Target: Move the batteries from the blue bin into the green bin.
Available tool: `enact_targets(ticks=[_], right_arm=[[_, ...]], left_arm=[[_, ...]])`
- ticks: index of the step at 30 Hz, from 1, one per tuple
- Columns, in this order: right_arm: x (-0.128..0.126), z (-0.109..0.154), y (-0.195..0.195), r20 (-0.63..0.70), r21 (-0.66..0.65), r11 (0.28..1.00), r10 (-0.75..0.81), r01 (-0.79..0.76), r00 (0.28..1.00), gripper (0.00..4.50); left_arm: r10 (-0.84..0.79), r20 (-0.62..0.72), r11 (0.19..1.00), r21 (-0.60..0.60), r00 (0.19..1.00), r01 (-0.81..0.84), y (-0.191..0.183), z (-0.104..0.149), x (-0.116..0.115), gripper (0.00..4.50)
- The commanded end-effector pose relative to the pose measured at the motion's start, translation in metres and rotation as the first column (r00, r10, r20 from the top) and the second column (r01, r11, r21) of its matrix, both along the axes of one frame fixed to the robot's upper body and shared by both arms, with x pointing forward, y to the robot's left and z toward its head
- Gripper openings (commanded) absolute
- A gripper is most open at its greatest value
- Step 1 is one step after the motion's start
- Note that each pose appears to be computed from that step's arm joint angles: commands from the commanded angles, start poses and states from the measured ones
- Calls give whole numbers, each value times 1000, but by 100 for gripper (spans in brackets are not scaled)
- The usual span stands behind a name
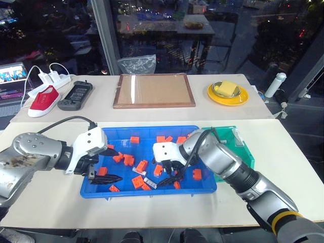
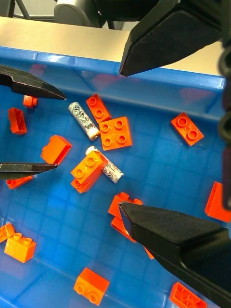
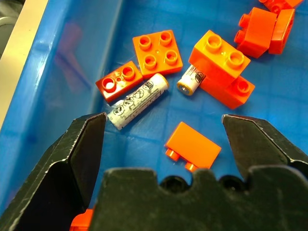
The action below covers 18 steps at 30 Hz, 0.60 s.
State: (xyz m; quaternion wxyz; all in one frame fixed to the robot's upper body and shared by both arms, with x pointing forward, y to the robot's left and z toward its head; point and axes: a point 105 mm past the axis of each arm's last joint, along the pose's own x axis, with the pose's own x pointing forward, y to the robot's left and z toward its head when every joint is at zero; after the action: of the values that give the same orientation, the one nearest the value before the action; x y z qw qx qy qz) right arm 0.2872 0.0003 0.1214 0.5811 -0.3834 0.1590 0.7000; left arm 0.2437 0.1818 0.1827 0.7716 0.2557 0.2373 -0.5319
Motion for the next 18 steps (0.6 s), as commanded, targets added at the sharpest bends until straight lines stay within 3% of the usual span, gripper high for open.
enact_targets(ticks=[1,16,17,18], right_arm=[[-15,2,10,-66,40,998,59,-56,996,448],[-6,-27,17,-77,-1,1000,14,-15,997,448],[-3,-29,16,-64,-10,1000,5,-6,998,398],[0,-31,15,-55,-17,1000,-3,2,998,381]], left_arm=[[-6,32,1000,12,999,5,-1,9,-4,450],[17,17,999,32,1000,-18,5,11,-9,450],[20,17,999,34,1000,-21,6,11,-9,450],[23,18,999,35,1000,-24,6,11,-9,450]])
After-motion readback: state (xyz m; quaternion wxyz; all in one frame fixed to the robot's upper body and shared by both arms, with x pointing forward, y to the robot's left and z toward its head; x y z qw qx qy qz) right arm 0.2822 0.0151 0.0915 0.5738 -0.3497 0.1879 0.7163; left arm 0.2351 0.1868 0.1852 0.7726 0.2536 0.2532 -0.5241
